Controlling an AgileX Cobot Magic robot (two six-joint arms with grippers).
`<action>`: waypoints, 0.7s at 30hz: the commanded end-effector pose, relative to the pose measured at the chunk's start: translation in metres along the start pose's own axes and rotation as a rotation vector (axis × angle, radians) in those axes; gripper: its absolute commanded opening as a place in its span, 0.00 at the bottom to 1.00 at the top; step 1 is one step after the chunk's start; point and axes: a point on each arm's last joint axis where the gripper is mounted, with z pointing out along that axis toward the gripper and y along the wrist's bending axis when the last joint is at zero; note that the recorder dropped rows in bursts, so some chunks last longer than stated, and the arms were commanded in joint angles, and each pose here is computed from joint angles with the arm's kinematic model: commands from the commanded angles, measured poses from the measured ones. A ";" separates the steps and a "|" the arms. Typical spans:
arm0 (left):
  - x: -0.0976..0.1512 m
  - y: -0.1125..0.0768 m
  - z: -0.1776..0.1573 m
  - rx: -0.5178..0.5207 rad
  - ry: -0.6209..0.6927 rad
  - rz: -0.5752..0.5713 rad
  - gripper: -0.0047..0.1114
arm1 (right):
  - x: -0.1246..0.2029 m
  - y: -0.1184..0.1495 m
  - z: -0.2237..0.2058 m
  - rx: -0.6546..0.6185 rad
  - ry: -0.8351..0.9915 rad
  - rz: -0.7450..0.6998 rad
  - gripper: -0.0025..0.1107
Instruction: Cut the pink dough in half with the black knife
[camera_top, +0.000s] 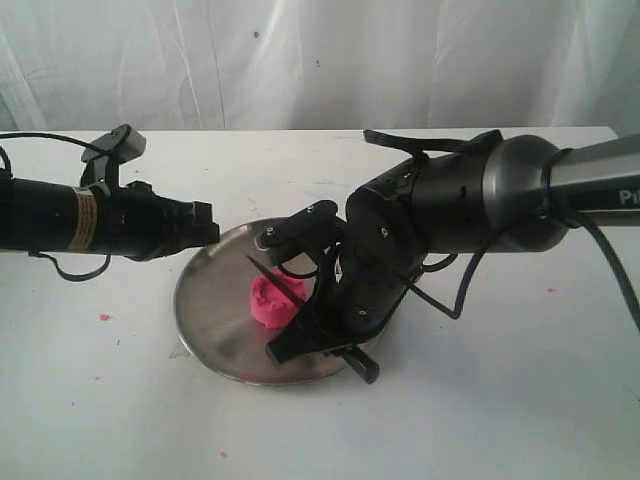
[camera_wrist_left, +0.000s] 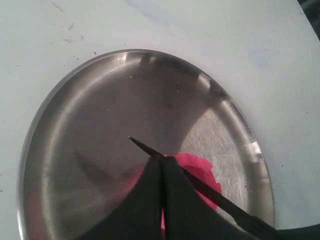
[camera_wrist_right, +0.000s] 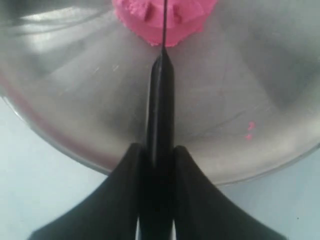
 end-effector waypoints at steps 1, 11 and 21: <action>0.001 -0.008 0.003 0.005 -0.013 0.009 0.04 | 0.001 -0.001 0.000 -0.003 0.012 0.001 0.02; 0.011 0.005 0.020 -0.004 0.016 -0.057 0.04 | 0.001 -0.001 0.000 -0.004 0.007 0.001 0.02; -0.005 0.010 0.046 0.062 0.010 -0.068 0.04 | 0.001 -0.001 0.000 -0.003 0.015 0.001 0.02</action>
